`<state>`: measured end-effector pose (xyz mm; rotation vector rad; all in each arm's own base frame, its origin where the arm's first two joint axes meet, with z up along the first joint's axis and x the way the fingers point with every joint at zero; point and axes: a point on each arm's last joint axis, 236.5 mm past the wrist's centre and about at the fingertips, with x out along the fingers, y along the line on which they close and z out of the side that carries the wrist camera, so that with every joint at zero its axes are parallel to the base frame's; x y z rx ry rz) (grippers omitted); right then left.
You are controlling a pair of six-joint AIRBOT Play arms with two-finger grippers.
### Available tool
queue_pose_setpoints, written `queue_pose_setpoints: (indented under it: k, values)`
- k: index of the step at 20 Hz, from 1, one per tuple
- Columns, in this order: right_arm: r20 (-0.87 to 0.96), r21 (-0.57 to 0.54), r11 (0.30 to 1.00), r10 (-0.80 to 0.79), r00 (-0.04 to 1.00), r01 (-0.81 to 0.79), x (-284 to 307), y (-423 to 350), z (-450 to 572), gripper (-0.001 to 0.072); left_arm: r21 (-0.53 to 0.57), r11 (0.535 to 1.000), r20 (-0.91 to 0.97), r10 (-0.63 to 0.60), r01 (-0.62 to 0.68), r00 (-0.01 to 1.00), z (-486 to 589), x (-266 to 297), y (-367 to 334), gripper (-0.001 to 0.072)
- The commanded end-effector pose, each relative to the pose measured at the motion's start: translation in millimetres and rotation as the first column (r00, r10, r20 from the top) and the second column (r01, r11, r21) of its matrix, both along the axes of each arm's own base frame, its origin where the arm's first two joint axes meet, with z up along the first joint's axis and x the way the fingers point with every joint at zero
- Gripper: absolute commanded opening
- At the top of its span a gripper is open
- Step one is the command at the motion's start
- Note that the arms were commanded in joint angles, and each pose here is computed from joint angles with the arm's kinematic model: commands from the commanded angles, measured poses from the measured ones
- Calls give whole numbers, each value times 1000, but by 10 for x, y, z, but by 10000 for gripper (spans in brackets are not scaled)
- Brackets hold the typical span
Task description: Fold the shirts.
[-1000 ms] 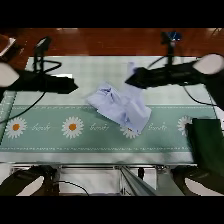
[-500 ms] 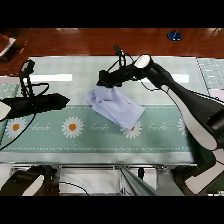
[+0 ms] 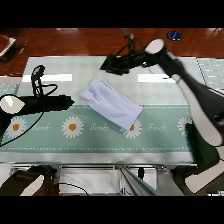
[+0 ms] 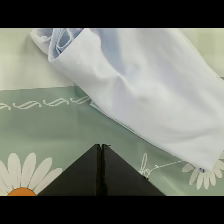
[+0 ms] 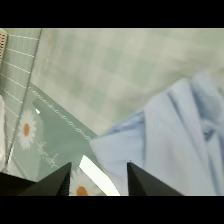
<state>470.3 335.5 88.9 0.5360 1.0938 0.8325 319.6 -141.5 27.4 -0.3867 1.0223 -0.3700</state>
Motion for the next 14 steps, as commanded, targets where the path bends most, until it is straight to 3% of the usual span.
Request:
queue_pose_setpoints:
  k: [1, 3, 4, 6, 9, 11, 14]
  values:
    - [46, -323, 944, -48, 998, 60, -209, -1310, 323, 405, 7, 1000, -9, 3, -3, 1000, -52, 19, 18, 20]
    - [106, -488, 853, -153, 983, 185, -520, -2024, 447, 405, 5, 1000, -9, 4, -4, 1000, -49, 20, 14, 20]
    - [144, -515, 818, -214, 966, 258, -714, -2226, 408, 405, 4, 1000, -6, 4, -4, 1000, -46, 25, 10, 19]
    - [172, -456, 787, -381, 908, 417, -1105, -2361, 95, 405, 3, 1000, 0, 9, -9, 1000, -37, 42, 14, 20]
    - [29, -253, 745, -632, 774, 617, -1622, -2185, -702, 405, -1, 1000, 1, 11, -11, 1000, -33, 45, 9, 20]
    - [-125, -216, 736, -673, 729, 642, -1890, -1996, -1187, 405, -4, 1000, 0, 12, -12, 1000, -35, 47, 5, 19]
    - [-204, -270, 788, -608, 767, 553, -2035, -1751, -1544, 405, -3, 1000, -4, 12, -12, 1000, -47, 50, 4, 20]
